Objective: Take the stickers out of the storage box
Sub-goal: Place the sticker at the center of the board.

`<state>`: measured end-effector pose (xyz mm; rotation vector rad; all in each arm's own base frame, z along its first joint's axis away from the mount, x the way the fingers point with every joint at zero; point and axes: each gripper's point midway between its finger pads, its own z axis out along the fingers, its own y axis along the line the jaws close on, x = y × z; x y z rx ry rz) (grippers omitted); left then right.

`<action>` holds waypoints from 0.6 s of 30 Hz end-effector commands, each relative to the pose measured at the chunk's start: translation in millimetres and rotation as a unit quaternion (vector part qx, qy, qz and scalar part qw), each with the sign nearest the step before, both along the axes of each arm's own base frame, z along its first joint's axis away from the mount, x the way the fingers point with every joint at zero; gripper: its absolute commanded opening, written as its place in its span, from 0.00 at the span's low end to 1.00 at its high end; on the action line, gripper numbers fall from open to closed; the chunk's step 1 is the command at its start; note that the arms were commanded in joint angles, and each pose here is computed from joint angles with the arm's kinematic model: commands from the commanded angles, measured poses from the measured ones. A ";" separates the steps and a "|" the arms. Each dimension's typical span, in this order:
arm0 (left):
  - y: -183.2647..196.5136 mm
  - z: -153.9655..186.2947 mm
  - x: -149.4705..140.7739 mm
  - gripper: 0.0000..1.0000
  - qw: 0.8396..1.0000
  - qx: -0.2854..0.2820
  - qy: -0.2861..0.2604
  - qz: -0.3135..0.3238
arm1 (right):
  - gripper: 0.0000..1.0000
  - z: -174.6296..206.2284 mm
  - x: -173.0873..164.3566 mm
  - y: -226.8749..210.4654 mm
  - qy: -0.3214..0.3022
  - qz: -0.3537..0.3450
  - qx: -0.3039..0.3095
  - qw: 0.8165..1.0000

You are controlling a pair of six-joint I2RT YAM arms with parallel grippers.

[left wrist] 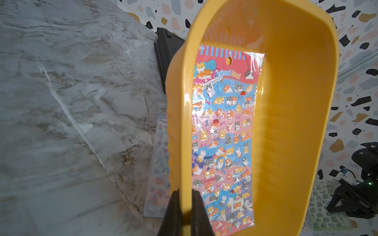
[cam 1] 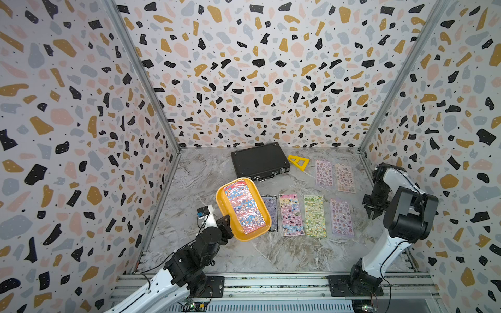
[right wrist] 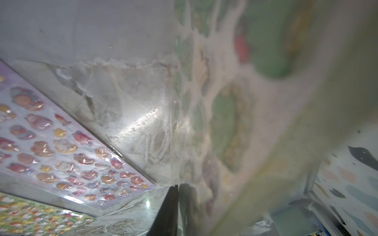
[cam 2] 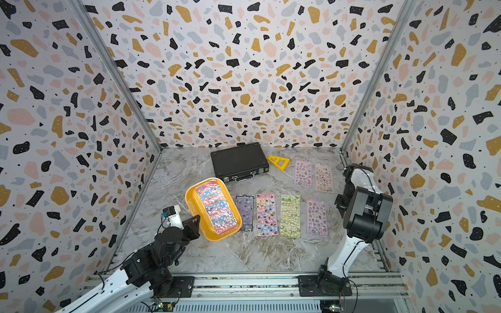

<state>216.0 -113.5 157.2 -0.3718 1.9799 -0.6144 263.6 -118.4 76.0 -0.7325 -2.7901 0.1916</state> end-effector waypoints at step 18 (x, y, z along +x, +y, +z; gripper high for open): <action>-5.4 24.2 4.0 0.00 0.999 -0.036 -0.035 0.000 | 0.00 54.5 5.7 40.2 -0.123 0.022 0.042 0.991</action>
